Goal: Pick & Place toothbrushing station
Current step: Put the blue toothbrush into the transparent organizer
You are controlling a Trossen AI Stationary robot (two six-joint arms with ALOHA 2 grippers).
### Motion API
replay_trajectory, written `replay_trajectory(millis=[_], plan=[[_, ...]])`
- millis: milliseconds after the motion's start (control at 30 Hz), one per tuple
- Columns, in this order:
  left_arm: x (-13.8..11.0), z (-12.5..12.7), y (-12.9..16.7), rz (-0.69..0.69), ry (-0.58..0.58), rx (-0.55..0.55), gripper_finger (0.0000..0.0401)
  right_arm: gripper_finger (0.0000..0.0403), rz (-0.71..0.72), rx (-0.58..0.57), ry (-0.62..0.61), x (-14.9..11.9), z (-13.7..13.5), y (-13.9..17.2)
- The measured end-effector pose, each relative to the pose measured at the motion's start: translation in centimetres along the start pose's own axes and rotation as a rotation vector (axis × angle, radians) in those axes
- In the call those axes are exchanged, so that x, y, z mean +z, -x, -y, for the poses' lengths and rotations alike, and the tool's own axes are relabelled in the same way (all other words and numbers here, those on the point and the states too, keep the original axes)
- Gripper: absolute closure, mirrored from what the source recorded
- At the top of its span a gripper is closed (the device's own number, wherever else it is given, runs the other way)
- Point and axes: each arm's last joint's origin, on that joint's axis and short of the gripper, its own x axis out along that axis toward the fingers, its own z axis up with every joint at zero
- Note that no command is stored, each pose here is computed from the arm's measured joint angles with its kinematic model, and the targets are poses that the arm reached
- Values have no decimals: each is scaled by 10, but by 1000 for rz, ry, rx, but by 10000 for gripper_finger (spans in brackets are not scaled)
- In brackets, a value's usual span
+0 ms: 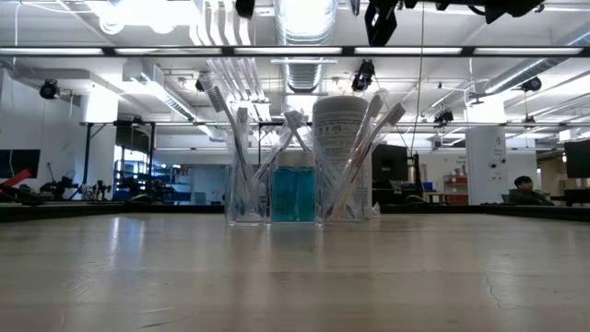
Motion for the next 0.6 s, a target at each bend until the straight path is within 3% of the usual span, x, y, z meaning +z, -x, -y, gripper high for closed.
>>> replay_trajectory(millis=[200,333,500,600], plan=[[-14,-15,16,-6,199,60,321,383,44,9,60,12,-3,9],[-29,-27,32,-23,409,111,299,383,56,13,98,17,-5,15],[-50,-35,59,-12,763,108,289,383,31,5,159,19,-6,22],[-67,-35,78,-16,1072,77,290,383,19,2,212,20,-7,27]])
